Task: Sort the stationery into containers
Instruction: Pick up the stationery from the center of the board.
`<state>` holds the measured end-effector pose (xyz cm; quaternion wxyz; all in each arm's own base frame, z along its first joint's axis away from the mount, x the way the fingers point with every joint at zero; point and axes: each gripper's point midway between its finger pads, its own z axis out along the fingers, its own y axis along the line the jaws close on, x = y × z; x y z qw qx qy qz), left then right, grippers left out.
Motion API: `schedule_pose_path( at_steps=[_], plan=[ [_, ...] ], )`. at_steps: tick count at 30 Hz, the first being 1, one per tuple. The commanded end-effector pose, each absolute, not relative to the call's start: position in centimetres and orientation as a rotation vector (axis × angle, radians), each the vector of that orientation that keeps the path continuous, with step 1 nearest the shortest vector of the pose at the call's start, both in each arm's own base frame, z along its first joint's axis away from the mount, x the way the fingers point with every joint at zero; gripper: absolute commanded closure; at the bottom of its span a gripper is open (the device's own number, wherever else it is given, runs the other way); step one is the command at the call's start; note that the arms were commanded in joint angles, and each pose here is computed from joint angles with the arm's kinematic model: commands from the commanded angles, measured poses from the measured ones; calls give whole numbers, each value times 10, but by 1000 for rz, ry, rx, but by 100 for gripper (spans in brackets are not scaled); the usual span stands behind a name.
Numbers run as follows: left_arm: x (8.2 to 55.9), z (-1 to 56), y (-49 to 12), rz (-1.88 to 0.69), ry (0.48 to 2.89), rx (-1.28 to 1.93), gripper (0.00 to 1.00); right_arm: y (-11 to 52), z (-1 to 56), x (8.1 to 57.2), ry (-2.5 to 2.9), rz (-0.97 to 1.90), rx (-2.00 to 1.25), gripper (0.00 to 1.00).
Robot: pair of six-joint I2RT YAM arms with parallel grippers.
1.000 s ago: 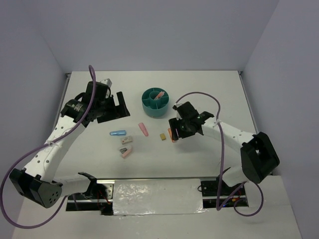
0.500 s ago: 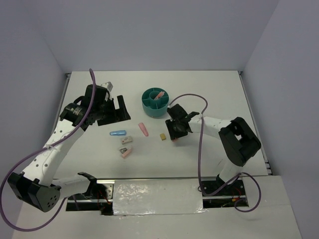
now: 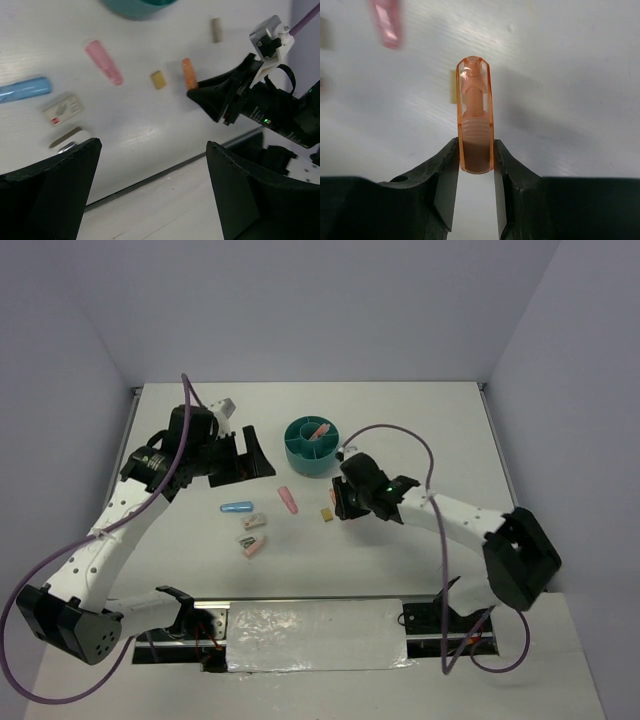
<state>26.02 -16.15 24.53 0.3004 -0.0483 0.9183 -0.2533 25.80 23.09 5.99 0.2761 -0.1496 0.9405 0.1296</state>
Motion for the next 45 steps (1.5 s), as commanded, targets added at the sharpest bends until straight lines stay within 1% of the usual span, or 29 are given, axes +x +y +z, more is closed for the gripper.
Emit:
schedule_pose_path(
  at_steps=[1, 2, 3, 5, 7, 12, 15, 18, 21, 24, 26, 27, 28, 29, 30, 32, 34, 37, 38, 39, 40, 41, 42, 43, 45],
  plan=[
    [262, 304, -214, -1090, 2218, 77, 1, 268, 146, 268, 2259, 653, -377, 100],
    [267, 325, -227, -1195, 2119, 98, 1, 281, 169, 254, 2196, 791, -454, 100],
    [260, 332, -236, -1296, 2092, 139, 1, 290, 186, 249, 2131, 870, -490, 100],
    [261, 347, -245, -1387, 2042, 135, 1, 300, 214, 233, 2052, 980, -558, 100],
    [263, 362, -253, -1436, 1987, 179, 1, 303, 239, 225, 1985, 1019, -583, 100],
    [266, 367, -270, -1441, 2032, 225, 4, 300, 283, 221, 1885, 1044, -540, 100],
    [262, 361, -281, -1466, 2073, 243, 9, 298, 295, 224, 1861, 1025, -530, 100],
    [263, 346, -286, -1432, 2144, 232, 19, 295, 306, 226, 1829, 1005, -525, 100],
    [262, 333, -287, -1404, 2203, 228, 22, 293, 311, 228, 1822, 992, -520, 100],
    [262, 333, -288, -1402, 2203, 226, 27, 293, 316, 227, 1813, 991, -526, 100],
    [263, 335, -289, -1401, 2201, 228, 33, 293, 319, 227, 1807, 991, -524, 100],
    [263, 335, -290, -1401, 2205, 229, 41, 293, 320, 227, 1803, 989, -524, 100],
    [264, 333, -290, -1397, 2212, 228, 44, 292, 321, 228, 1802, 986, -520, 100],
    [264, 332, -291, -1398, 2215, 228, 54, 293, 322, 227, 1802, 988, -522, 100],
    [264, 334, -291, -1402, 2213, 230, 58, 293, 322, 227, 1803, 985, -526, 100],
    [264, 334, -294, -1410, 2211, 232, 61, 294, 324, 226, 1799, 991, -538, 100],
    [265, 336, -294, -1414, 2204, 233, 69, 295, 325, 225, 1796, 994, -541, 100],
    [268, 341, -299, -1428, 2183, 261, 88, 293, 325, 223, 1794, 993, -540, 99],
    [269, 342, -300, -1425, 2180, 271, 97, 292, 327, 222, 1786, 993, -539, 98],
    [270, 340, -299, -1410, 2187, 280, 100, 291, 327, 221, 1781, 995, -537, 95],
    [274, 344, -300, -1393, 2176, 280, 100, 288, 326, 220, 1776, 988, -525, 88],
    [277, 345, -300, -1379, 2168, 289, 100, 286, 327, 220, 1771, 987, -513, 82],
    [280, 351, -299, -1357, 2146, 290, 100, 284, 327, 218, 1768, 990, -508, 74],
    [283, 354, -298, -1338, 2138, 291, 100, 282, 326, 219, 1771, 984, -499, 56],
    [287, 364, -295, -1295, 2115, 309, 100, 279, 321, 218, 1781, 975, -499, 42]
  ],
)
